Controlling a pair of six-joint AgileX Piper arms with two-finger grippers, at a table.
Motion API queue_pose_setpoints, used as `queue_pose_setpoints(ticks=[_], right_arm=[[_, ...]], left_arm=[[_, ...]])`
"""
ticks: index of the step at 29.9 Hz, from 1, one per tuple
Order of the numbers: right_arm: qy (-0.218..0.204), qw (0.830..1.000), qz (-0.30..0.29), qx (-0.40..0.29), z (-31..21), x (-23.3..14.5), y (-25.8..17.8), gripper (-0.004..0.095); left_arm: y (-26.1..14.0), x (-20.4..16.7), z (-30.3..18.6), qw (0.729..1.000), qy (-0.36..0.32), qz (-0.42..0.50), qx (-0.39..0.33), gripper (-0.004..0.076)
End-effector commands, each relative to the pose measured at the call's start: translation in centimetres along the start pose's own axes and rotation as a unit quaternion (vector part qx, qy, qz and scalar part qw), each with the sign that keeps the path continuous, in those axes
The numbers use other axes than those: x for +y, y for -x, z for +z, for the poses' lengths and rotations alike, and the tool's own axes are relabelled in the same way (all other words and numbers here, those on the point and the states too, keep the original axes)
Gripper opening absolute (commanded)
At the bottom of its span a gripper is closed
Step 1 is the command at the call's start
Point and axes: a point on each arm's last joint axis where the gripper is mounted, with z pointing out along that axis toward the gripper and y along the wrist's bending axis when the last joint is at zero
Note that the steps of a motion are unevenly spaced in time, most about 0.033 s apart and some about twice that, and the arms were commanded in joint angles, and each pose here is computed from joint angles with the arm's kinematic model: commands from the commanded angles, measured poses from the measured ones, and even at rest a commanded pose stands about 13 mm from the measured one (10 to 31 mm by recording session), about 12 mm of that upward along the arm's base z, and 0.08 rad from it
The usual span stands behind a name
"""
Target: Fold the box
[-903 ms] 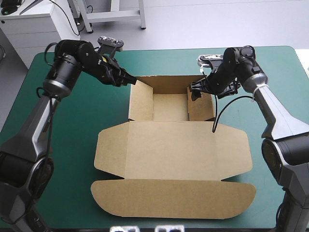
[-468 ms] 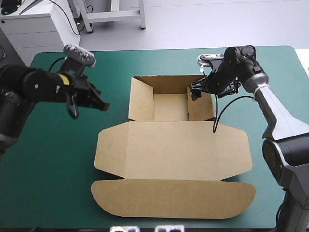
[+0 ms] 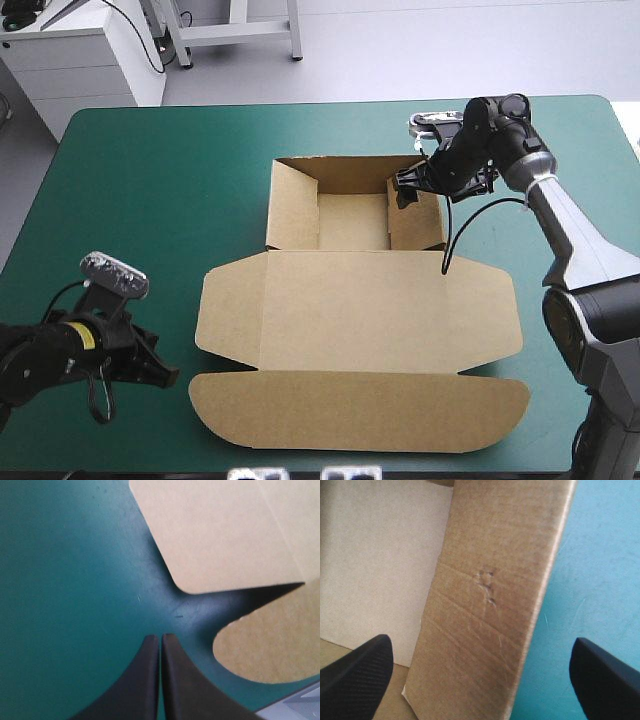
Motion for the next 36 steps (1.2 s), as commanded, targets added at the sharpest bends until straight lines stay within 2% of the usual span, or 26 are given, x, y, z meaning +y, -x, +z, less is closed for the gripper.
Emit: queue_pose_setpoints(ticks=[1, 5, 9, 17, 18, 23, 27, 30, 32, 36], right_arm=[[0.005, 1.000, -0.009, -0.019, -1.8, 0.2, 0.2, 0.0876], [0.004, 1.000, -0.004, 0.008, 0.7, -0.2, 0.4, 0.0821], [-0.001, 1.000, -0.001, 0.030, 2.8, -0.7, 0.5, 0.0664], [-0.016, 0.999, -0.017, 0.039, 3.6, -1.0, 0.5, 0.0034], [-0.017, 0.999, -0.018, 0.039, 3.6, -1.1, 0.5, -0.0022], [-0.030, 0.998, -0.032, 0.034, 3.5, -1.3, 0.6, -0.0018], [-0.088, 0.995, -0.053, -0.001, 1.8, -2.2, 1.8, -0.0018], [-0.160, 0.985, -0.058, -0.036, -0.4, -4.3, 2.9, -0.0018], [-0.194, 0.979, -0.040, -0.055, -2.0, -6.6, 3.3, -0.0018], [-0.215, 0.973, 0.028, -0.077, -4.6, -12.4, 3.0, -0.0020]], left_arm=[[-2.6, -0.4, 0.2, 0.999, -0.005, -0.036, 0.016, -0.0002], [-4.8, -0.7, 0.9, 0.998, -0.005, -0.063, 0.022, -0.0002], [-5.9, -0.8, 1.2, 0.996, -0.005, -0.084, 0.022, -0.0002], [-5.8, -0.8, 1.2, 0.996, -0.004, -0.084, 0.006, -0.0002], [-5.8, -0.8, 1.2, 0.996, -0.003, -0.084, 0.003, -0.0002], [-5.6, -0.8, 1.2, 0.996, -0.004, -0.084, -0.008, -0.0002], [-5.6, -0.8, 1.2, 0.996, -0.005, -0.084, -0.006, -0.0002], [-5.6, -0.8, 1.2, 0.996, -0.004, -0.084, -0.007, -0.0002], [-5.6, -0.8, 1.2, 0.996, -0.007, -0.085, -0.006, -0.0002], [-5.6, -1.0, 1.2, 0.996, -0.013, -0.087, -0.004, -0.0002]])
